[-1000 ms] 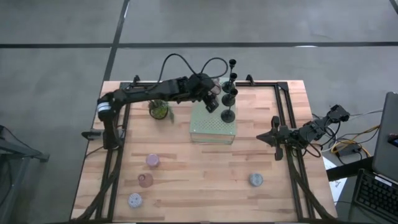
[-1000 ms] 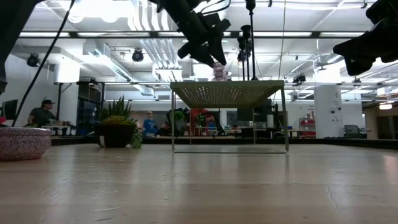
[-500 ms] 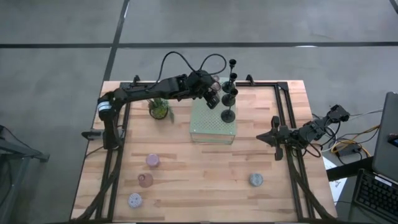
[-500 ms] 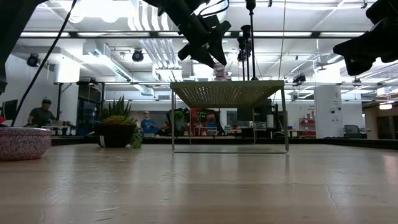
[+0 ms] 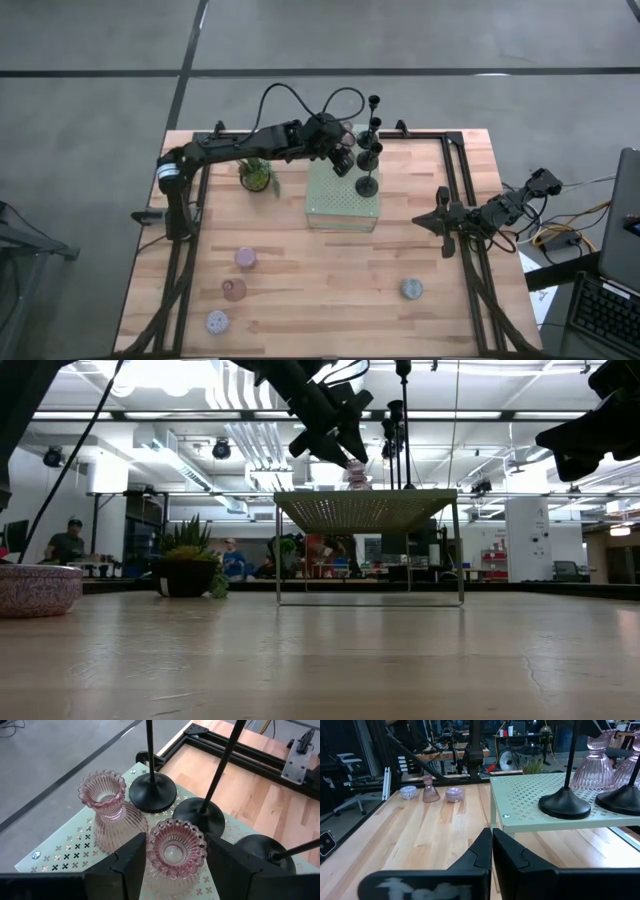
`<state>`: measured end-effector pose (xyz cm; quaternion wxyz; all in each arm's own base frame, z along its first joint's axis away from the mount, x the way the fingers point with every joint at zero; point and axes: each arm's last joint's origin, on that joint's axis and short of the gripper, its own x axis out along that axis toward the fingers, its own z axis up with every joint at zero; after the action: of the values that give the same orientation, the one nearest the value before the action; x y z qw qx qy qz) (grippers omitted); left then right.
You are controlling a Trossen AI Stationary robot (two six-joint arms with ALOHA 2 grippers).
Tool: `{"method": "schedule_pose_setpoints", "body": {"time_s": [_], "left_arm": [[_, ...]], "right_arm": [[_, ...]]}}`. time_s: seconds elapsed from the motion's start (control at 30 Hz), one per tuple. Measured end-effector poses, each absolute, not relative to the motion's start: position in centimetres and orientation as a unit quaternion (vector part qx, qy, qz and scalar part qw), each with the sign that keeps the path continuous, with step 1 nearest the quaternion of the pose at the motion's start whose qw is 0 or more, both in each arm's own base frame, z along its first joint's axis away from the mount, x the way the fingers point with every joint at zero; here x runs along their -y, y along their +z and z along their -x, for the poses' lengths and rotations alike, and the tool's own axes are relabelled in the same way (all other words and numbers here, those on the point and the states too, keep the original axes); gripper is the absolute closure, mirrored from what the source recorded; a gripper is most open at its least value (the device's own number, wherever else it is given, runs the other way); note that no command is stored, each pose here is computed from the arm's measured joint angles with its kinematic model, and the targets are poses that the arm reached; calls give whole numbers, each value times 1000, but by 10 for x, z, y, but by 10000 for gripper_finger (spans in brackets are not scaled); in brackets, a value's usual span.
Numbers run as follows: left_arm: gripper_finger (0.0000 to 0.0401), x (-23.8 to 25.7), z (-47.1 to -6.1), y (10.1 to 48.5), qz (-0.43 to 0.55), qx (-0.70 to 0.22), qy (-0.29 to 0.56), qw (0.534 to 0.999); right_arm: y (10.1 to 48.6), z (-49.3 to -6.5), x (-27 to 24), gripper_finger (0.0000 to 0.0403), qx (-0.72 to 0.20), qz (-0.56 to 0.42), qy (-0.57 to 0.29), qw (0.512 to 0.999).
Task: Pick & Place candle stick holders
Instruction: Put the top pink candle holder on the shelf aligned with the other pink candle holder
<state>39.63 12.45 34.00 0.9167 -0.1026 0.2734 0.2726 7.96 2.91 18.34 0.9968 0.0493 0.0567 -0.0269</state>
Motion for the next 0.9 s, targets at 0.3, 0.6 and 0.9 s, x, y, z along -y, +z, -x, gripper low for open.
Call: {"method": "schedule_pose_setpoints", "body": {"time_s": [0.3, 0.6, 0.9], "left_arm": [[208, -124, -396, 333, 101, -281, 273, 915], [208, -125, -399, 329, 99, -265, 274, 919], [208, -125, -399, 329, 101, -264, 272, 920]], "right_arm": [[183, -80, -29, 394, -57, -50, -27, 997], [183, -80, -29, 394, -57, -50, -27, 997], [183, -80, -29, 394, -57, -50, -27, 997]]}}
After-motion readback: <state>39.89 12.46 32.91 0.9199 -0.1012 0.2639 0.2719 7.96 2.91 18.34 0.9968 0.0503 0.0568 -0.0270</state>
